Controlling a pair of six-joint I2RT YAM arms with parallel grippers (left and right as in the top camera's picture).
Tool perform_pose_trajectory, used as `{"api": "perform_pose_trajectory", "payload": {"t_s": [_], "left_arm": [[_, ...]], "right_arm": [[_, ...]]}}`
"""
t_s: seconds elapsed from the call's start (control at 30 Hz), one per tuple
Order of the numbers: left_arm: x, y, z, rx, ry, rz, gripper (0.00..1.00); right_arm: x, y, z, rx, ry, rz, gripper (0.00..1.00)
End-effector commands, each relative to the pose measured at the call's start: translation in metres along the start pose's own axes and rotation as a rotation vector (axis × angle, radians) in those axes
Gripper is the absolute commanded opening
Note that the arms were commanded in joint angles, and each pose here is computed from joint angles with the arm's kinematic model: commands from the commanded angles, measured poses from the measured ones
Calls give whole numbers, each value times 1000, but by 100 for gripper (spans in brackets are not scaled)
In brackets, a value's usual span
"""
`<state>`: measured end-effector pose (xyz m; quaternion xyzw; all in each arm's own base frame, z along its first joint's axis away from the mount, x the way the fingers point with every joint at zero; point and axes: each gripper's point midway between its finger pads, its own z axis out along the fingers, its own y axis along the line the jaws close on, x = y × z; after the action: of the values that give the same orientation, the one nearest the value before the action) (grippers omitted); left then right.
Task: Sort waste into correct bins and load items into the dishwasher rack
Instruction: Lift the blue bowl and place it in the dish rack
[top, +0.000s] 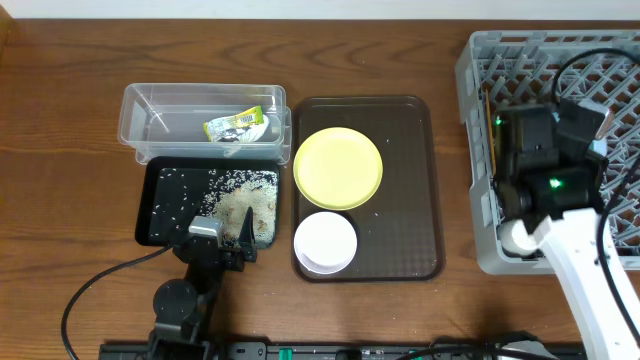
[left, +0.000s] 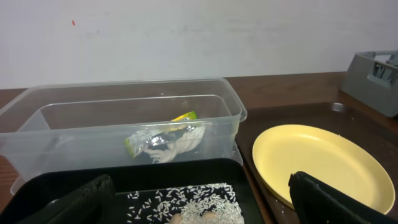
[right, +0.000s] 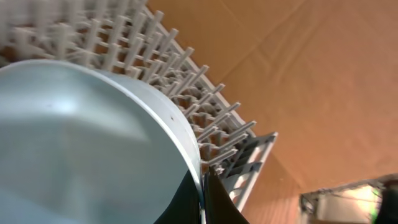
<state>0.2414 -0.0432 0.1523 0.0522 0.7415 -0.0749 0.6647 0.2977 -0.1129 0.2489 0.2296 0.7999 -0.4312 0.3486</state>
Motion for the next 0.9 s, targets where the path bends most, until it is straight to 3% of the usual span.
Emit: {"api": "perform_pose_trajectory", "payload": {"t_s": [0.0, 0.5, 0.87], "left_arm": [[16, -1, 1, 7, 50, 5, 91], [16, -1, 1, 7, 50, 5, 91], [16, -1, 1, 7, 50, 5, 91]], "right_arm": [[2, -14, 17, 106, 23, -26, 1], [41, 34, 57, 101, 167, -210, 1], [53, 75, 22, -12, 137, -385, 1]]}}
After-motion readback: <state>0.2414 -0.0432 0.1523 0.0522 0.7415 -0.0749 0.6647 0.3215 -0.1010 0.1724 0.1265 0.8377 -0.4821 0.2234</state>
